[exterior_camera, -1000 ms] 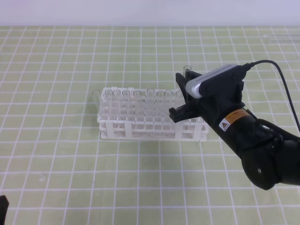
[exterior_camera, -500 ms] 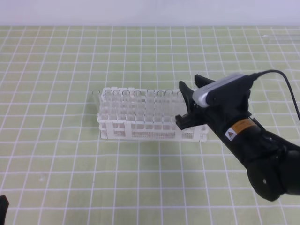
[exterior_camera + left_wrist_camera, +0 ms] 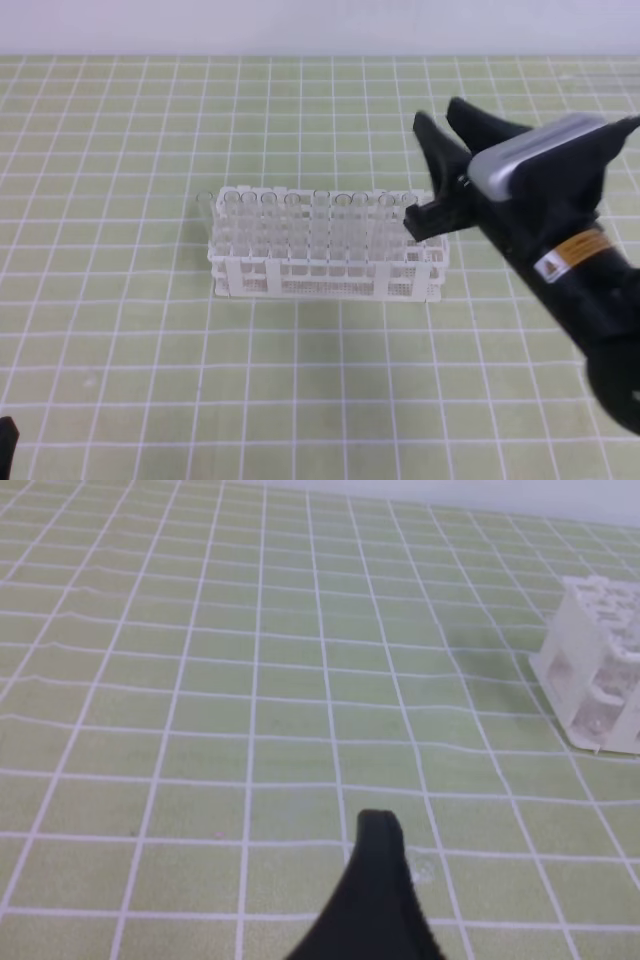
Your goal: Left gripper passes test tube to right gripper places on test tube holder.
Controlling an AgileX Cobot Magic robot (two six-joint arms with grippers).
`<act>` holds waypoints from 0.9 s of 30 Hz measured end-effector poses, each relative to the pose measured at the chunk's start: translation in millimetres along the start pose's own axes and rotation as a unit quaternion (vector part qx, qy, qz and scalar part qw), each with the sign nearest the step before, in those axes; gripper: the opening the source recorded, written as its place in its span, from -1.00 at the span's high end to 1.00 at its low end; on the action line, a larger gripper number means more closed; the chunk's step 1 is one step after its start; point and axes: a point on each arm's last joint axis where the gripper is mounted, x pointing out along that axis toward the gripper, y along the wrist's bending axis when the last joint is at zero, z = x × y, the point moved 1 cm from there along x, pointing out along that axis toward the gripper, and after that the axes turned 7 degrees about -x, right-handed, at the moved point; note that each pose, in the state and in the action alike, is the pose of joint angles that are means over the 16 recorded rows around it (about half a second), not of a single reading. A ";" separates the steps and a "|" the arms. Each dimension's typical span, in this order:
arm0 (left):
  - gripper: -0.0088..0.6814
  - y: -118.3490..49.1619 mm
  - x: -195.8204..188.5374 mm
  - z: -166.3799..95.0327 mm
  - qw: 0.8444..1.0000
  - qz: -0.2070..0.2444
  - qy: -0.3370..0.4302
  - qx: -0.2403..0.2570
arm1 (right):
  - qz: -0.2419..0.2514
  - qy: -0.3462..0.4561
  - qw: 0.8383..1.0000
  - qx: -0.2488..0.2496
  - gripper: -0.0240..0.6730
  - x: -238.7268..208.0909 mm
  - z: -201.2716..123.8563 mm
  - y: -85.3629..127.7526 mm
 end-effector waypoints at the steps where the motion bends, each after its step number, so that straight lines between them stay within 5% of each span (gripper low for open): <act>1: -0.54 0.0 0.0 -0.1 1.000 0.000 0.001 0.000 | 0.004 -0.003 1.000 -0.002 0.38 -3.3 8.3 -0.6; 10: -0.54 0.0 0.2 -0.2 1.000 0.001 0.006 0.001 | 0.038 -0.010 0.998 -0.039 0.90 -49.0 78.0 -8.8; 27: -0.54 0.0 0.0 -0.3 1.000 0.000 0.001 0.000 | 0.073 0.071 0.977 -0.185 0.97 -148.7 123.5 -24.2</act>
